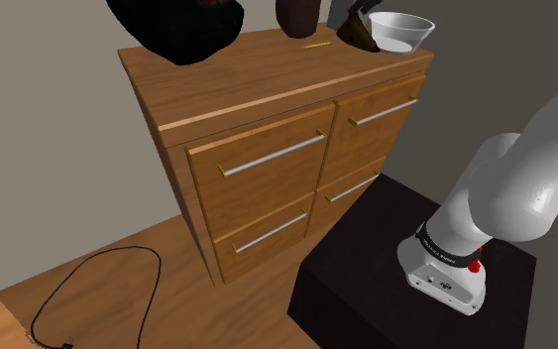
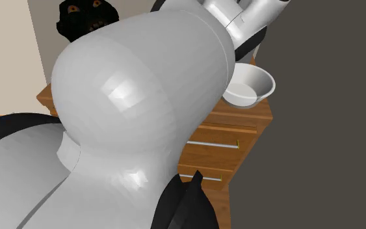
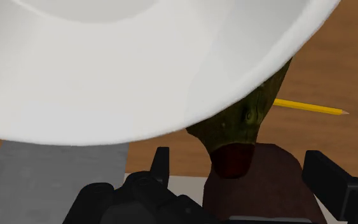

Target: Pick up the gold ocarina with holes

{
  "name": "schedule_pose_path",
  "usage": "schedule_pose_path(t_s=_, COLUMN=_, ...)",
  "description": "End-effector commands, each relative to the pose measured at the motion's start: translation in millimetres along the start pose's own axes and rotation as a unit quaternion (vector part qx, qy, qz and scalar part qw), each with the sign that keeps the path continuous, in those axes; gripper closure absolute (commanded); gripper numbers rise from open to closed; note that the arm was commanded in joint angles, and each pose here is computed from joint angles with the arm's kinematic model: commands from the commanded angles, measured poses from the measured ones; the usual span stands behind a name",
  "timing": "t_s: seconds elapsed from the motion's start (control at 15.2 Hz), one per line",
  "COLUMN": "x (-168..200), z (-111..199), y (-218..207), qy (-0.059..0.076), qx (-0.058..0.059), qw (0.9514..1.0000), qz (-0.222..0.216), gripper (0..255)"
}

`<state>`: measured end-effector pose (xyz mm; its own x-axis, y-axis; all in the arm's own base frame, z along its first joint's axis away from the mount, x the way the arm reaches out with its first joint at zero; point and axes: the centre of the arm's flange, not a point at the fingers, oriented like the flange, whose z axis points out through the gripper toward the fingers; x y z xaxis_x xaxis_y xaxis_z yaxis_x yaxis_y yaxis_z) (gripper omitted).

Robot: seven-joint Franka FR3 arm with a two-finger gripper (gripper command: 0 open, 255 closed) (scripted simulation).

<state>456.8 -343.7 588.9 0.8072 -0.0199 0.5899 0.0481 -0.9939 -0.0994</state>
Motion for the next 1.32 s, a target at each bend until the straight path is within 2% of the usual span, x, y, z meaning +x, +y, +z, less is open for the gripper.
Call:
schedule_pose_path(t_s=0.0, x=-6.7, z=9.4, y=0.7, qy=0.0, qx=0.0, qw=1.0, qz=0.0, gripper=0)
schedule_pose_path(t_s=0.2, x=-11.6, z=16.1, y=1.5, qy=0.0, qx=0.0, qw=1.0, qz=0.0, gripper=0)
schedule_pose_path(t_s=0.26, x=-10.7, z=16.6, y=1.1, qy=0.0, qx=0.0, qw=1.0, qz=0.0, gripper=255)
schedule_pose_path(t_s=0.86, x=-11.6, z=16.1, y=1.5, qy=0.0, qx=0.0, qw=1.0, qz=0.0, gripper=255)
schedule_pose_path(t_s=1.25, x=7.1, z=-9.3, y=-1.7, qy=0.0, qx=0.0, qw=1.0, qz=0.0, gripper=255)
